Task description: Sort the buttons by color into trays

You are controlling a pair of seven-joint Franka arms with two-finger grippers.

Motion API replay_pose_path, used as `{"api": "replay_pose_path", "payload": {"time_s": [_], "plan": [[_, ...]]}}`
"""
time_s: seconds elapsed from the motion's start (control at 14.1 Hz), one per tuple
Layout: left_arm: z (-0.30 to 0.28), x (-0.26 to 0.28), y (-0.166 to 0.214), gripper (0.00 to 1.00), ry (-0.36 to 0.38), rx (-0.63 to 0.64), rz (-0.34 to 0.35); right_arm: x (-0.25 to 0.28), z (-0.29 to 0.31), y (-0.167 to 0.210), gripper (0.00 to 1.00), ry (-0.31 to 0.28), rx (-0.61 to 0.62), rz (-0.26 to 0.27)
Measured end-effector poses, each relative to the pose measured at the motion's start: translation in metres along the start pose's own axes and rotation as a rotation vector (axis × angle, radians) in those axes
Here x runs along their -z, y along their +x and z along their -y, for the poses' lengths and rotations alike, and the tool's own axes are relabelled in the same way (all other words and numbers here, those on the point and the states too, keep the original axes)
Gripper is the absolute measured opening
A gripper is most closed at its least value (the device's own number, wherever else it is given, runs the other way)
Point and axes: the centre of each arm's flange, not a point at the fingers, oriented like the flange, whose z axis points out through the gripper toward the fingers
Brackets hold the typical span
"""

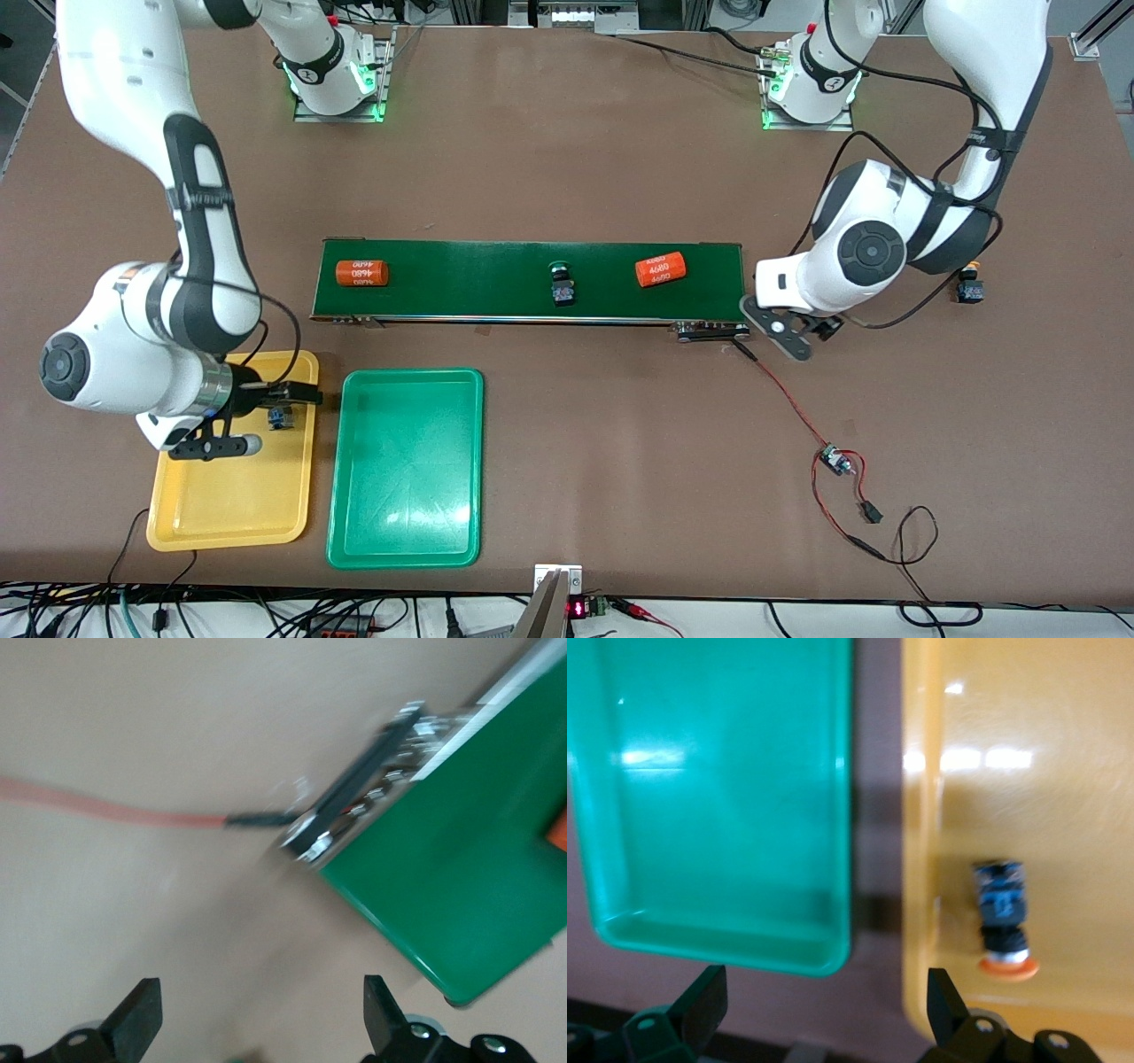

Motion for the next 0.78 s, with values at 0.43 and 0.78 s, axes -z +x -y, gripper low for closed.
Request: {"api": "replay_pose_path", "payload": {"time_s": [0.43,0.78], "plan": [[0.043,-0.067,-0.067,1.00,0.003,0.424,0.187,0.042,0.109,-0.044,1.00,-0.039,-0.094,0.021],[0.042,-0.095,-0.115,1.00,-0.002,0.462,0.244,0.010,0.246,-0.102,1.00,-0.127,-0.203,0.038]]}}
